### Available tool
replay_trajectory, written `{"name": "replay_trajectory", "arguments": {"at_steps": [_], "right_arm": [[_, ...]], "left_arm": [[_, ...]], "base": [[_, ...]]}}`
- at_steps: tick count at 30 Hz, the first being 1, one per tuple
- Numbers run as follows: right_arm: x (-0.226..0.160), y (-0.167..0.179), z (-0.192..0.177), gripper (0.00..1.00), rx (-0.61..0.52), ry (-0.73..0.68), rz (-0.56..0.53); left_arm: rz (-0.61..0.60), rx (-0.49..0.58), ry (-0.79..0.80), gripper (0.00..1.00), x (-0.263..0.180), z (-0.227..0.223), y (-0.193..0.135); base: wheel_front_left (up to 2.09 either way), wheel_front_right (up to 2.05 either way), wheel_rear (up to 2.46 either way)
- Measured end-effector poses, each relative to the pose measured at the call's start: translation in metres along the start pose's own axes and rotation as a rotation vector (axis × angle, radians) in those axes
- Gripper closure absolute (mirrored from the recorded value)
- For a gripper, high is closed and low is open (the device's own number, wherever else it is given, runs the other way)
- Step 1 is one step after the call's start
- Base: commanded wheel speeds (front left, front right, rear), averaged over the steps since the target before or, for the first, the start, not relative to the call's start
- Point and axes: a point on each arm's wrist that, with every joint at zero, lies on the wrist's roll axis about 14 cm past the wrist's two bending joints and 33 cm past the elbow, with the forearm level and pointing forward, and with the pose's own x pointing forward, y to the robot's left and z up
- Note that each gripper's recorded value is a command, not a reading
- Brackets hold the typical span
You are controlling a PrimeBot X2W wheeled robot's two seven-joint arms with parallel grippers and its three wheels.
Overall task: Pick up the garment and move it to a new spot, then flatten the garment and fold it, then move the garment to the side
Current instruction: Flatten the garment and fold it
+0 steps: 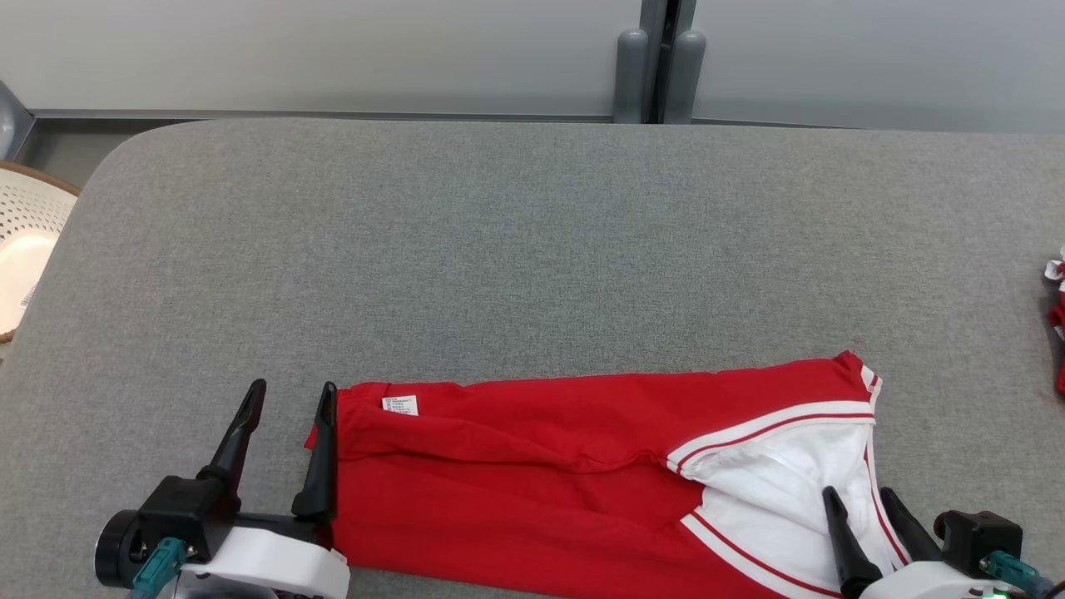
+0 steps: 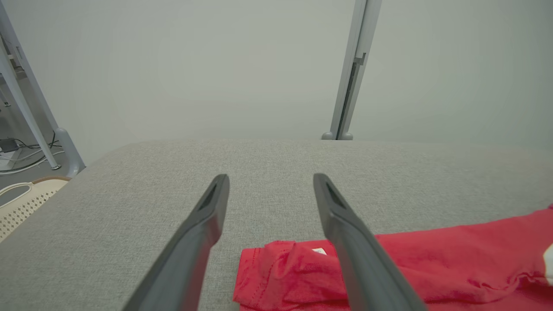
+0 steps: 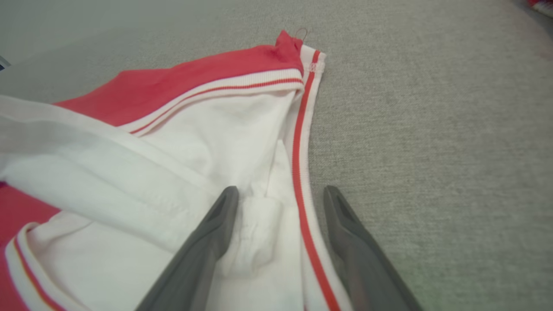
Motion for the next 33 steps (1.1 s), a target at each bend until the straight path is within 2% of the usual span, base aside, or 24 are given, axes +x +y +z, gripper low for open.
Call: {"name": "replay_trajectory", "arguments": {"at_steps": [1, 2, 3, 4, 5, 12, 20, 25, 30, 33], "right_arm": [[0.001, 0.001, -0.001, 0.00, -0.001, 0.006, 0.005], [0.002, 0.002, -0.002, 0.13, 0.003, 0.010, 0.010], [0.003, 0.004, -0.004, 0.49, -0.001, 0.020, 0.015], [0.004, 0.005, -0.005, 0.69, -0.003, 0.025, 0.022], [0.004, 0.008, -0.005, 1.00, 0.000, 0.026, 0.029], [0.004, 0.006, 0.007, 1.00, 0.006, -0.006, 0.031], [-0.019, -0.063, 0.031, 1.00, -0.027, -0.070, -0.136], [-0.032, -0.085, 0.040, 1.00, -0.037, -0.094, -0.196], [-0.036, -0.078, 0.067, 1.00, -0.074, -0.164, -0.180], [-0.037, -0.054, 0.096, 1.00, -0.128, -0.236, -0.121]], "left_arm": [[0.001, 0.002, -0.001, 0.00, 0.001, 0.000, 0.000], [0.002, 0.004, -0.003, 0.00, 0.001, 0.001, 0.001], [0.000, 0.004, -0.004, 0.00, 0.002, 0.001, 0.000], [-0.002, 0.005, -0.005, 0.00, 0.002, 0.001, 0.000], [-0.004, 0.007, -0.006, 0.00, 0.003, 0.002, -0.001], [-0.018, 0.005, -0.015, 0.00, 0.005, 0.004, -0.005], [-0.029, 0.001, -0.021, 0.00, 0.007, 0.005, -0.010], [-0.033, -0.002, -0.024, 0.00, 0.008, 0.006, -0.012], [-0.044, -0.008, -0.029, 0.00, 0.008, 0.008, -0.016], [-0.050, -0.009, -0.035, 0.00, 0.008, 0.010, -0.018]], "base": [[0.00, 0.00, 0.00], [0.00, 0.00, 0.00], [0.00, 0.00, 0.00], [0.00, 0.00, 0.00], [0.00, 0.00, 0.00], [0.00, 0.00, 0.00], [0.00, 0.00, 0.00], [0.00, 0.00, 0.00], [0.00, 0.00, 0.00], [0.00, 0.00, 0.00]]}}
